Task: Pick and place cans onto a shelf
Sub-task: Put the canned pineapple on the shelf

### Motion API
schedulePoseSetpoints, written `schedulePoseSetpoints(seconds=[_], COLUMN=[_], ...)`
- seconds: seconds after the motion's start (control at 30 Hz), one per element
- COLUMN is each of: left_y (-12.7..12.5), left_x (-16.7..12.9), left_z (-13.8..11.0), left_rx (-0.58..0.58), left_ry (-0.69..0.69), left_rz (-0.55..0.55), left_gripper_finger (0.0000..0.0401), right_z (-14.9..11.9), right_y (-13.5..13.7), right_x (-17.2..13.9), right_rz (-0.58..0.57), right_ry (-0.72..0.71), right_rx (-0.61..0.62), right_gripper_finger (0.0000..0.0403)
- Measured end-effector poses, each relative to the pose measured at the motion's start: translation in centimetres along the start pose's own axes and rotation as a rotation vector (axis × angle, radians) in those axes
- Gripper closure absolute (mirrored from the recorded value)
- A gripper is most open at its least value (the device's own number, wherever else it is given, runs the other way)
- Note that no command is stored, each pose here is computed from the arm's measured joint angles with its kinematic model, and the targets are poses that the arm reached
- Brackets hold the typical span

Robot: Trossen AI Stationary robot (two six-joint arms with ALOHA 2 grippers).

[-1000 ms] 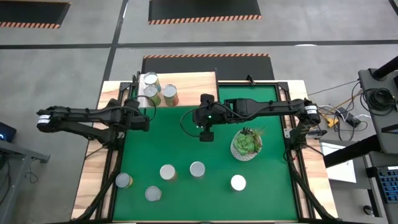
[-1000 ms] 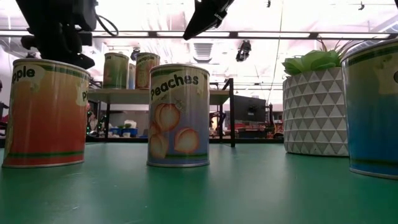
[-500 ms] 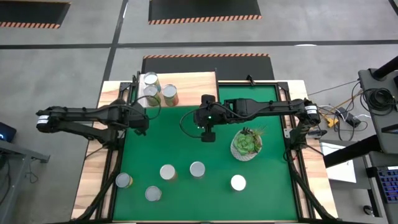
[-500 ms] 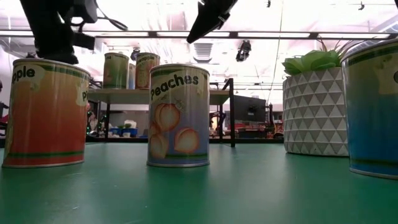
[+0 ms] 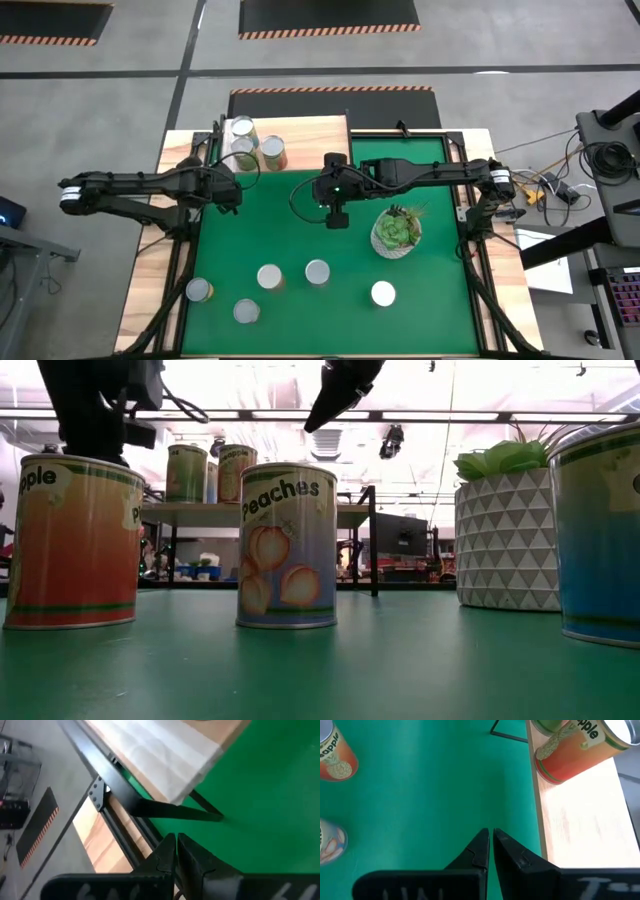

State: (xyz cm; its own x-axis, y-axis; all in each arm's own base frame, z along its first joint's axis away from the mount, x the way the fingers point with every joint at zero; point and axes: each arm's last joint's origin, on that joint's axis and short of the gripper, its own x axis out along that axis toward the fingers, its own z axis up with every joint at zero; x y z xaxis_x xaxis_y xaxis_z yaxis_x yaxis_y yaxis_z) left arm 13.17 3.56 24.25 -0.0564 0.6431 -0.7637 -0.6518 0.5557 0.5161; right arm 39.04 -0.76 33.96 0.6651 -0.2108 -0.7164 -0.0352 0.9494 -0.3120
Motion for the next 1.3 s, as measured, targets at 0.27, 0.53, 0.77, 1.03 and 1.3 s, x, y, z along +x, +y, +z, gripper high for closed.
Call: schedulePoseSetpoints(seconds=[0.27, 0.53, 0.77, 1.03, 1.3], left_y=[0.5, 1.3, 1.4, 0.9, -0.8], left_x=[0.7, 1.3, 0.7, -1.5, -3.9], left_z=[0.3, 0.5, 0.4, -0.6, -1.9], left_rx=[-0.068, -0.122, -0.154, -0.207, -0.239], left_ry=[0.033, 0.070, 0.036, -0.099, -0.251], left_rz=[0.056, 0.084, 0.062, -0.059, -0.258], left_gripper_finger=[0.0401, 0.0401, 0.0401, 0.0401, 0.0401], right_z=[-0.1, -0.4, -0.5, -1.0, -2.0], right_y=[0.1, 0.2, 0.2, 0.4, 1.1], right_x=[0.0, 0.0, 0.0, 0.5, 2.1], right_rz=[0.005, 0.011, 0.014, 0.020, 0.028], right_ry=[0.016, 0.038, 0.050, 0.075, 0.058], right_rx=[-0.016, -0.016, -0.014, -0.018, -0.014], right_gripper_finger=[0.0390, 0.0390, 0.0390, 0.0390, 0.0390])
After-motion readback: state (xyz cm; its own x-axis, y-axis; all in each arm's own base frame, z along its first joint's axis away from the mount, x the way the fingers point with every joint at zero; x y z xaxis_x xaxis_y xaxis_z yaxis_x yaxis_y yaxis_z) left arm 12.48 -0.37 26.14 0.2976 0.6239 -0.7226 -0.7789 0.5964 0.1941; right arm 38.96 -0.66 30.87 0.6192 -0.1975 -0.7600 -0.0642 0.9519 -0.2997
